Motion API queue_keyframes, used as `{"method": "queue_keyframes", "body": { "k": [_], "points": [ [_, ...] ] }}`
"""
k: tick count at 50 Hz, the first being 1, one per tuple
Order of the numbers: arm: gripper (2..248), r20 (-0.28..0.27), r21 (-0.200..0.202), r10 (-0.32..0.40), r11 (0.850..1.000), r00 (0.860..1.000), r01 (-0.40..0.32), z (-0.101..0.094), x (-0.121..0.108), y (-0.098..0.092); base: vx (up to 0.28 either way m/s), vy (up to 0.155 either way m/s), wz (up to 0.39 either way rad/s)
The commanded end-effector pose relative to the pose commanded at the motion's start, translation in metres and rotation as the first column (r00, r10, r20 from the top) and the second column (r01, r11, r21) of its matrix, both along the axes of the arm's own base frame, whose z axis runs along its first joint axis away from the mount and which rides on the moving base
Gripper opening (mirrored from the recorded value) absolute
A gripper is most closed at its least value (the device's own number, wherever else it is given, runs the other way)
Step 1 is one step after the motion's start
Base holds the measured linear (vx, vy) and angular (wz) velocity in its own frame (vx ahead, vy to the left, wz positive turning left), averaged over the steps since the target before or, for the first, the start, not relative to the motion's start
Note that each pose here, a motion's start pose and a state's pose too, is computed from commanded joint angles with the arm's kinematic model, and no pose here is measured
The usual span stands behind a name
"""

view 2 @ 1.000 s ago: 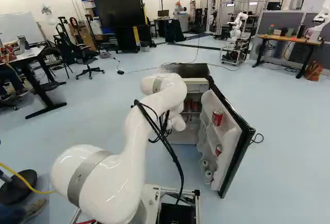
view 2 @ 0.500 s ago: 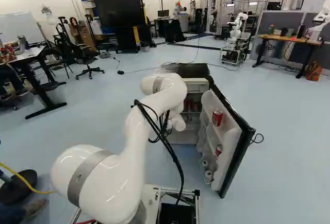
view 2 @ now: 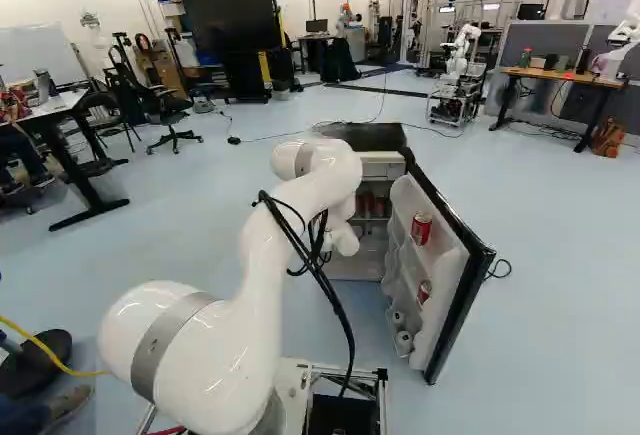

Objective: Grab a drink from the fridge

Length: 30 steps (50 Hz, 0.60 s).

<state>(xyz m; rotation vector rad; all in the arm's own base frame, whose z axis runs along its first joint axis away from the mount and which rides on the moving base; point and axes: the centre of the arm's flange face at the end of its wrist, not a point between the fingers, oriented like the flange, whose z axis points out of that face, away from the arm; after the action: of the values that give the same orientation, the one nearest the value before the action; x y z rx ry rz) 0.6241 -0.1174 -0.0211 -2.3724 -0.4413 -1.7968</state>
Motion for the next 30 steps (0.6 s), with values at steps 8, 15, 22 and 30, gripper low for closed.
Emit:
{"method": "queue_keyframes", "body": {
  "k": [8,15,22,30],
  "points": [
    [89,-0.022,0.006,-0.001,1.0,1.0,0.001,0.014,-0.013,0.003,0.0,0.0,0.0],
    [89,-0.041,0.011,-0.003,1.0,0.999,0.004,0.028,-0.026,0.005,0.0,0.0,0.0],
    [89,-0.059,0.015,-0.005,1.0,0.998,0.006,0.042,-0.039,0.007,0.0,0.0,0.0],
    [89,-0.077,0.02,-0.008,1.0,0.997,0.01,0.057,-0.054,0.009,0.0,0.0,0.0]
  ]
}}
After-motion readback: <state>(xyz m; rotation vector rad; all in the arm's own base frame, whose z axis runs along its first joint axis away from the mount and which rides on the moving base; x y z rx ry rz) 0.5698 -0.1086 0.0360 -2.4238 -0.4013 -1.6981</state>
